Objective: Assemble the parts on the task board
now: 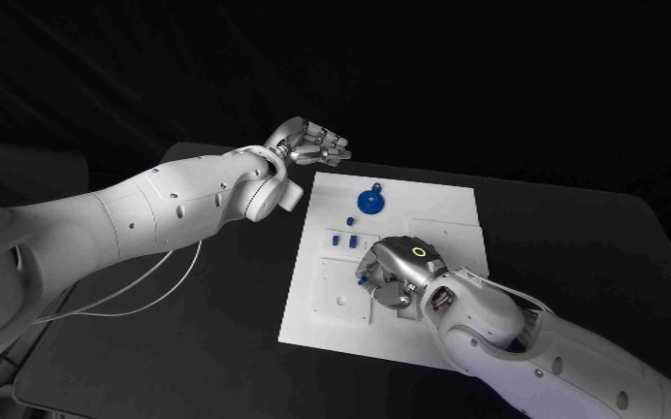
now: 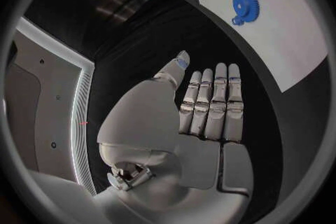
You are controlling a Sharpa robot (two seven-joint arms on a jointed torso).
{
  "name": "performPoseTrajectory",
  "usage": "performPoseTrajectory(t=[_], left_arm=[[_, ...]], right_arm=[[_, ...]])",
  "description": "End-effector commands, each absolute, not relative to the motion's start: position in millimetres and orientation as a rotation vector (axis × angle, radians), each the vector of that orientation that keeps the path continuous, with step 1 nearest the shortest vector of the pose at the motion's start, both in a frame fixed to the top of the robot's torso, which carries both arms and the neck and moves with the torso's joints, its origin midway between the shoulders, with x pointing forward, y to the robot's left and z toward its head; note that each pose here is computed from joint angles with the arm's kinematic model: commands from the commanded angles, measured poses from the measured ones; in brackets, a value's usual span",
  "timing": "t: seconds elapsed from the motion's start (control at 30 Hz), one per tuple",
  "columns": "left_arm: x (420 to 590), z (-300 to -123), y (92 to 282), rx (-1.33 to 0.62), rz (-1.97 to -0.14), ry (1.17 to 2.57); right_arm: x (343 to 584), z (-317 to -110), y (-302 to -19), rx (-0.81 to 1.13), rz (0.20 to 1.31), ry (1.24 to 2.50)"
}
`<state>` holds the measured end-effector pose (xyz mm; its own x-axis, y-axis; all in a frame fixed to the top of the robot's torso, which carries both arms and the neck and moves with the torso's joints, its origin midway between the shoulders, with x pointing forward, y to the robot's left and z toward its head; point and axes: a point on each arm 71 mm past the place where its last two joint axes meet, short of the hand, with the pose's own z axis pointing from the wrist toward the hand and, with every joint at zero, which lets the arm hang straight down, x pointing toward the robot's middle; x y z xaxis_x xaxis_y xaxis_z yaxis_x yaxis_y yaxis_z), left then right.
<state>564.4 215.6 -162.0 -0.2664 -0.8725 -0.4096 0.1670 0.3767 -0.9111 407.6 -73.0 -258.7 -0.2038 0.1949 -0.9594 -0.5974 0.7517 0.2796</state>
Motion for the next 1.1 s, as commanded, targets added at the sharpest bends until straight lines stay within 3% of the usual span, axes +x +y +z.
performPoseTrajectory(t=[0.03, 1.1], left_arm=[[564.0, -160.3, 214.6, -0.649, -1.158, 1.494], [564.0, -160.6, 213.4, -0.634, -1.154, 1.504]], right_arm=[[406.7, -260.6, -72.4, -0.352, 0.729, 1.631], [403.2, -268.4, -66.8, -0.406, 0.677, 1.685]])
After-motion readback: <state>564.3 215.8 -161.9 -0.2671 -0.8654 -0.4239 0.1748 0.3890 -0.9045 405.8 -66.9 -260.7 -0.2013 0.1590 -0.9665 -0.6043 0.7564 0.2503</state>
